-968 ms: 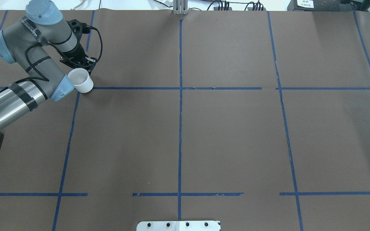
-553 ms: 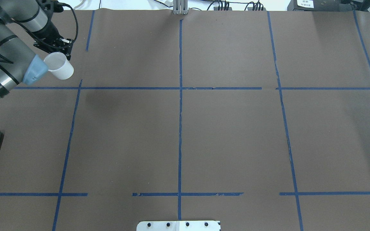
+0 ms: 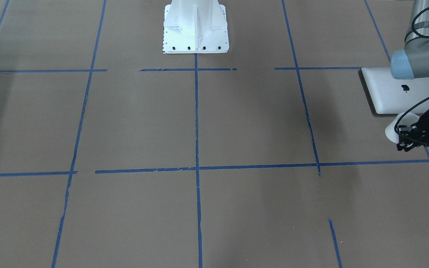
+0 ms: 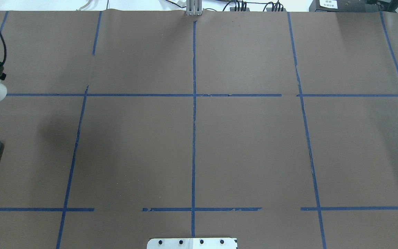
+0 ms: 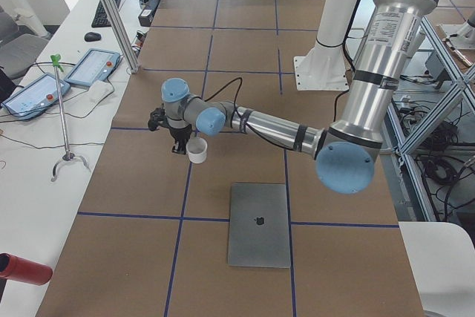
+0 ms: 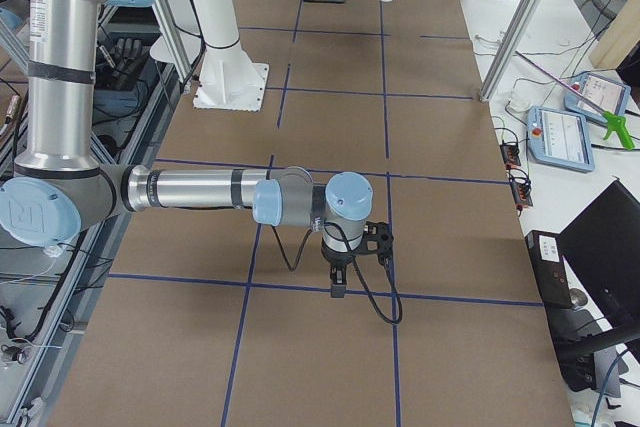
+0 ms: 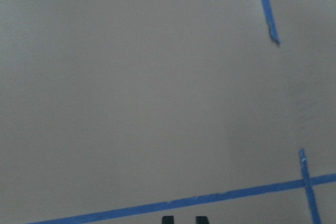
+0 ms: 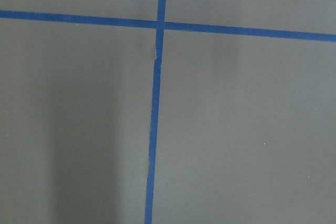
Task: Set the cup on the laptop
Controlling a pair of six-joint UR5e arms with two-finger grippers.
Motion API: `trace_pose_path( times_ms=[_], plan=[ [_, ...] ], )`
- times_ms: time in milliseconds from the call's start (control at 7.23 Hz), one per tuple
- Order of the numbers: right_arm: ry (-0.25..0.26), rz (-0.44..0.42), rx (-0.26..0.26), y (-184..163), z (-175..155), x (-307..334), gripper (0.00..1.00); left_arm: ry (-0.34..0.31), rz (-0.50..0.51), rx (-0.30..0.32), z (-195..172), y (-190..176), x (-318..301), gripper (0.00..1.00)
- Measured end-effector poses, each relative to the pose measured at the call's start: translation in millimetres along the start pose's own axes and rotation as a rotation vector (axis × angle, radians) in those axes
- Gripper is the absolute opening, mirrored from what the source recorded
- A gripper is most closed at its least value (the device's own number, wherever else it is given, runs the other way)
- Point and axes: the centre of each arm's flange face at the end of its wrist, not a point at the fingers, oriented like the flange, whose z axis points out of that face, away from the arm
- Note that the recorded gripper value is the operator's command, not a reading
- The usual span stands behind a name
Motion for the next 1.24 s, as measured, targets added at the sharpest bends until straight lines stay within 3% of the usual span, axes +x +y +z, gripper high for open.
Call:
trace_pose_path(
  times_ms=[277, 553, 1245],
  plan=[
    [0.0, 0.0, 0.0, 0, 0, 0, 1.0, -0.018, -0.015, -0.043, 18, 90, -53, 0.0],
    [0.0, 0.0, 0.0, 0, 0, 0, 1.0, -0.017, -0.028, -0.046, 32, 164, -91, 0.0],
    [0.0, 0.0, -0.001, 0, 0, 0, 1.0, -0.014, -0.118, -0.036, 65, 211, -134, 0.0]
  ],
)
